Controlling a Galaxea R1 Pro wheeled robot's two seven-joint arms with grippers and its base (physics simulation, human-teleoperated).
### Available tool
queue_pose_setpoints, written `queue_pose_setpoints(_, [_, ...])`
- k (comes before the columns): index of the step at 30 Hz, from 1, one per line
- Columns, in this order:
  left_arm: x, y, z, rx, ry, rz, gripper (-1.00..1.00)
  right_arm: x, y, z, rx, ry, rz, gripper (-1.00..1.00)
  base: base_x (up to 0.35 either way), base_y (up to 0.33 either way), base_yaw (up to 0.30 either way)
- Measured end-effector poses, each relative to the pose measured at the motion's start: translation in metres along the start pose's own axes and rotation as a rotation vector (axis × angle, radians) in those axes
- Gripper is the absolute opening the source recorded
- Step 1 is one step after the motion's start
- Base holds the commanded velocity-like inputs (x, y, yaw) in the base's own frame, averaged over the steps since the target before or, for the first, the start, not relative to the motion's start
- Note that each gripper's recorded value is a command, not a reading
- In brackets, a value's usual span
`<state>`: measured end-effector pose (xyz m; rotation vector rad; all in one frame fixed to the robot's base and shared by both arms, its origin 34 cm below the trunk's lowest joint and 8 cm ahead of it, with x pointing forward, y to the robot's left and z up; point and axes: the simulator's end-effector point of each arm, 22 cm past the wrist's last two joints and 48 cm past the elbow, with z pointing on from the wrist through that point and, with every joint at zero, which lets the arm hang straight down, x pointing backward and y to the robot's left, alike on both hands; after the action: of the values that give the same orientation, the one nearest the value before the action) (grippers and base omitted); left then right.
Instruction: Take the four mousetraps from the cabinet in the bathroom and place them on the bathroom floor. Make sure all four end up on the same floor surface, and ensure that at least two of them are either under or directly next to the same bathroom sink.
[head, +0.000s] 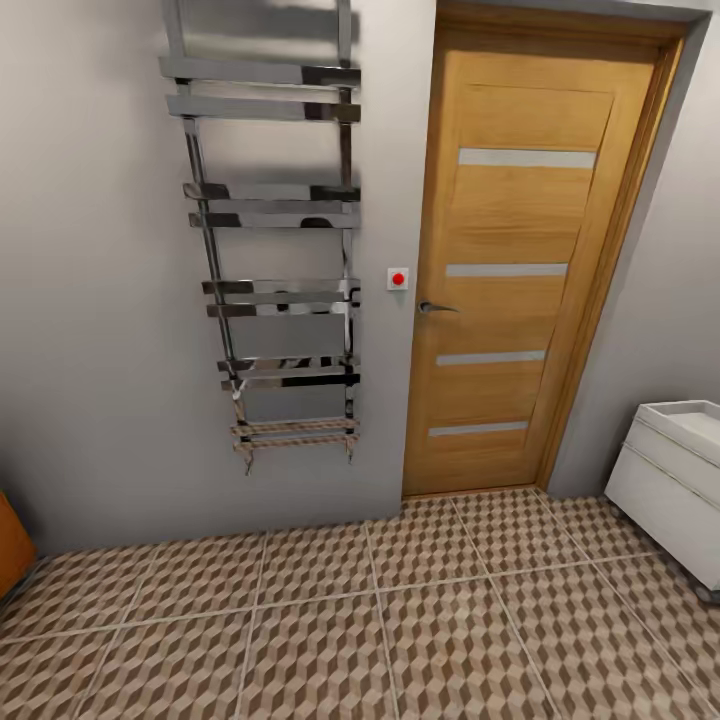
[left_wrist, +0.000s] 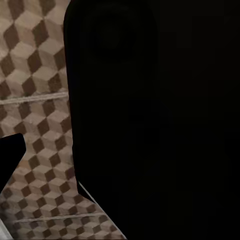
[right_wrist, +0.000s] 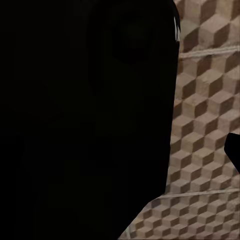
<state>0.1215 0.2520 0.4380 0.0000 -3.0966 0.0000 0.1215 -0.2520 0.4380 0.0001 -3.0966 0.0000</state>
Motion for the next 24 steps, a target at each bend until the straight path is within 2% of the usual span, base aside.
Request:
queue_pose_setpoints(5, [0.021,-0.022,-0.001,0.029,0.021,-0.001,1.00,-0.024,0.022,-0.001,-0.027,-0.033,-0.004,1.00,0.000,0.000,0.000])
queue_pose_setpoints(10, [0.043,-0.044,-0.002,0.057,0.050,-0.002,1.00,-0.029,0.044,-0.002,-0.055,-0.040,-0.004,1.00,0.000,0.000,0.000])
queue_pose_setpoints(13, [0.046,-0.057,-0.003,0.073,0.054,-0.003,1.00,-0.030,0.046,-0.002,-0.058,-0.041,-0.004,1.00,0.000,0.000,0.000])
queue_pose_setpoints(24, [0.047,-0.059,-0.004,0.076,0.054,-0.004,1.00,-0.030,0.047,-0.002,-0.058,-0.041,-0.004,1.00,0.000,0.000,0.000])
